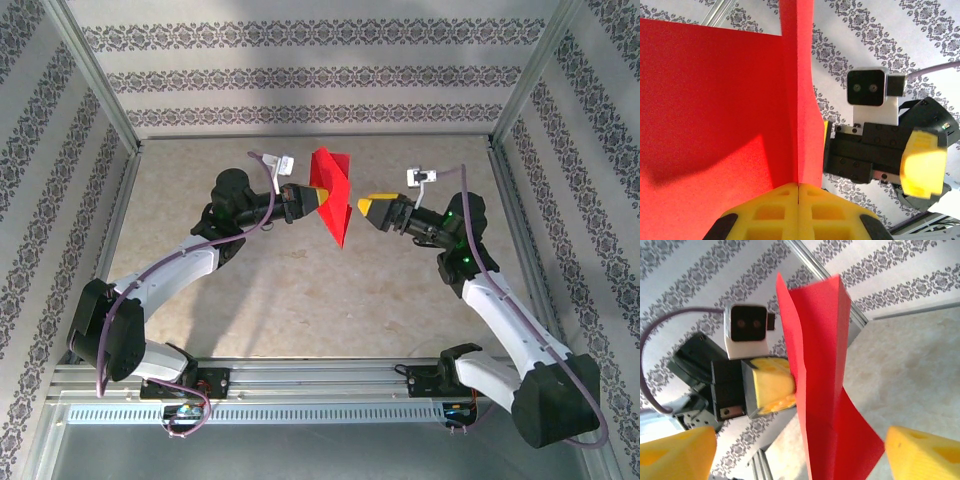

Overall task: Fold a paper plane with a square sheet of paper (fold left side to right side)
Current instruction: Turn over the paper at the center of the table.

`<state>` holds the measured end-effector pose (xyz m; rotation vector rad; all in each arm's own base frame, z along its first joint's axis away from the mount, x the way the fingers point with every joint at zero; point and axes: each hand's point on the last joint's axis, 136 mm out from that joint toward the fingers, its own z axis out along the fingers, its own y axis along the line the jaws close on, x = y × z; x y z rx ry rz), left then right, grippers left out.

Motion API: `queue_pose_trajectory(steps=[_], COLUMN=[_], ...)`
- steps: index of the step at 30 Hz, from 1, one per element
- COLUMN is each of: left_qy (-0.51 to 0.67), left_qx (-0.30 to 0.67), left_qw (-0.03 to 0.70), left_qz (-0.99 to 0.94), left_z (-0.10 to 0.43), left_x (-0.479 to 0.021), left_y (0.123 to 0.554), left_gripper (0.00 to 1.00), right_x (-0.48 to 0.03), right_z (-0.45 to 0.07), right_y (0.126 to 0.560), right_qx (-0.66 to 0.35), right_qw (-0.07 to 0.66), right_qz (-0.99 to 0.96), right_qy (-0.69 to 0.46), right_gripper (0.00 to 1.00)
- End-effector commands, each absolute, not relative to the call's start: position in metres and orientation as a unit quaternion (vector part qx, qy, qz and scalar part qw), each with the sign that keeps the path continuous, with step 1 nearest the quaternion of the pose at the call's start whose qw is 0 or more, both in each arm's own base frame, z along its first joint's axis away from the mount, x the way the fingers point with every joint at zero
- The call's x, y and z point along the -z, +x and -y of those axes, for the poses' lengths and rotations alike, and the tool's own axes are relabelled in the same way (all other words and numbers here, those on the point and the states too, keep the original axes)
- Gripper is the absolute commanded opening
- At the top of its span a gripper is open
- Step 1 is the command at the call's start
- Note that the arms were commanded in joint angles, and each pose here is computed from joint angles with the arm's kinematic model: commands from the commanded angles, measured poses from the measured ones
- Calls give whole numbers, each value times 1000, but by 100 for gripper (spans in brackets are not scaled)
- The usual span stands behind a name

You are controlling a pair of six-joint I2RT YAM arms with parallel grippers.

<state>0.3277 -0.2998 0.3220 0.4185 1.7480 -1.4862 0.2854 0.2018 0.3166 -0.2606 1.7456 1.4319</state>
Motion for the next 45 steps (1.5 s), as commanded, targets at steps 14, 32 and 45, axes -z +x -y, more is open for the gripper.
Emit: queue_pose_trajectory(steps=[14, 32, 45], left_qy=[189, 191, 113], left_qx=[592, 587, 413], left_qw=[407, 399, 465], left_qz=[-669, -678, -775], left_z=[307, 309, 246], left_x=[-342, -333, -293], left_y=[317, 317, 340], left_gripper=[0, 0, 52], right_x=[-304, -309, -273], right_z=[-243, -242, -233], right_y=[276, 289, 283], right_qx=[-602, -580, -463], right_qw=[359, 373, 378], right_qz=[-699, -711, -786], right_qy=[-142, -139, -155], right_gripper=[83, 17, 1])
